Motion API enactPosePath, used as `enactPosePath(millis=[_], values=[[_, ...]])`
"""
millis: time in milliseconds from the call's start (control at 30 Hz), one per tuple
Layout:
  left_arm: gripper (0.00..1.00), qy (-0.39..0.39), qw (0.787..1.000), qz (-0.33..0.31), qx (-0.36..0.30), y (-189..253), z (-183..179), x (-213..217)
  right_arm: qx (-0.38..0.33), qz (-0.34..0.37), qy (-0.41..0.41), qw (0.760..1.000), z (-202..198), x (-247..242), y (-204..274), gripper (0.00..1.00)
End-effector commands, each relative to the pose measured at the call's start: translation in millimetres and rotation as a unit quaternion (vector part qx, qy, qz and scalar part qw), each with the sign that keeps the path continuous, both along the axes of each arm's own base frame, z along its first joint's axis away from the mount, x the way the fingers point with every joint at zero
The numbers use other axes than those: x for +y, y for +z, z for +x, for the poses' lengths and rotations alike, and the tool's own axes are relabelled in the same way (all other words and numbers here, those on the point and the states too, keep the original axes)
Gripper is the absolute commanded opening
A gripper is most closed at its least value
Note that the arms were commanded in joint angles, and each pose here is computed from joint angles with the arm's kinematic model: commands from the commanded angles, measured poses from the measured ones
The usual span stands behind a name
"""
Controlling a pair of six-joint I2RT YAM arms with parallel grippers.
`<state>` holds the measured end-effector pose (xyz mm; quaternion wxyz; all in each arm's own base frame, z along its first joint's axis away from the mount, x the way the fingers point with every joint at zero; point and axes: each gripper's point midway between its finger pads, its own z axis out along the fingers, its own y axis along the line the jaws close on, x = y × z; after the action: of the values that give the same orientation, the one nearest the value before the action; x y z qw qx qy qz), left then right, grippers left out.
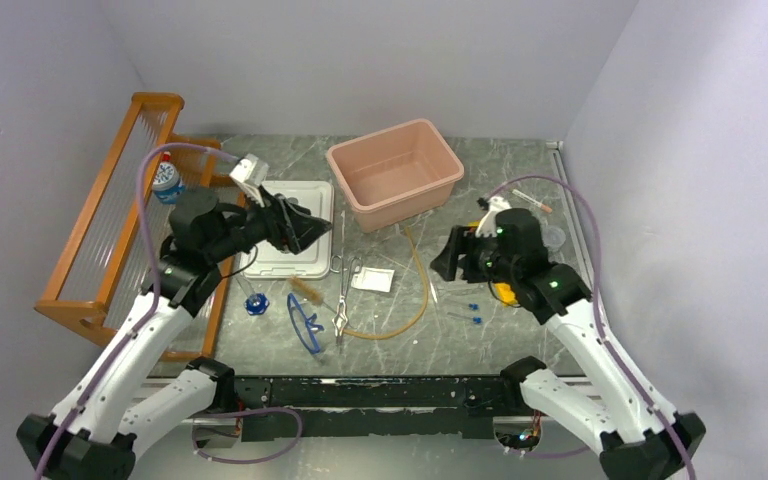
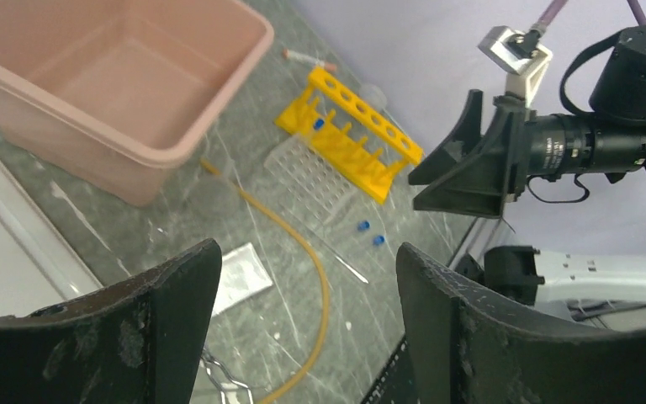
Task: Organize the chemistry lab equipment
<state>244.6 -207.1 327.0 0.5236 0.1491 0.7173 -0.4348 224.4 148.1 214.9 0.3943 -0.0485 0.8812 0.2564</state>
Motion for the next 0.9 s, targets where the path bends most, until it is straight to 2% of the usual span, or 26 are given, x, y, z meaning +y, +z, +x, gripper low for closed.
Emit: enactPosePath(millis=[0, 67, 200, 267, 400, 633, 867], values=[[0.81, -0.024, 1.000, 0.000, 0.010, -6, -3, -19, 0.015, -0.035, -0.027, 0.999, 2, 18, -28, 0.71], [0.86, -0.031, 0.999, 0.002, 0.017, -10, -6, -29, 0.028, -0.071, -0.047, 0.996, 2, 21, -49, 0.69], [0.88, -0.031, 0.999, 0.003, 0.030, -19, -7, -40, 0.055, -0.129, -0.044, 0.989, -5, 31, -86, 0.50], [0.88, -0.032, 0.999, 0.002, 0.036, -23, -8, -43, 0.064, -0.157, -0.042, 0.985, -9, 35, -101, 0.46], [0.87, -0.029, 0.999, 0.005, 0.044, -27, -6, -46, 0.077, -0.220, -0.069, 0.970, -7, 29, -127, 0.49], [0.87, -0.030, 0.998, 0.011, 0.048, -31, -4, -49, 0.086, -0.281, -0.119, 0.948, 9, 12, -162, 0.49], [0.86, -0.030, 0.998, 0.016, 0.048, -32, -2, -50, 0.098, -0.276, -0.094, 0.952, 32, 15, -179, 0.36]])
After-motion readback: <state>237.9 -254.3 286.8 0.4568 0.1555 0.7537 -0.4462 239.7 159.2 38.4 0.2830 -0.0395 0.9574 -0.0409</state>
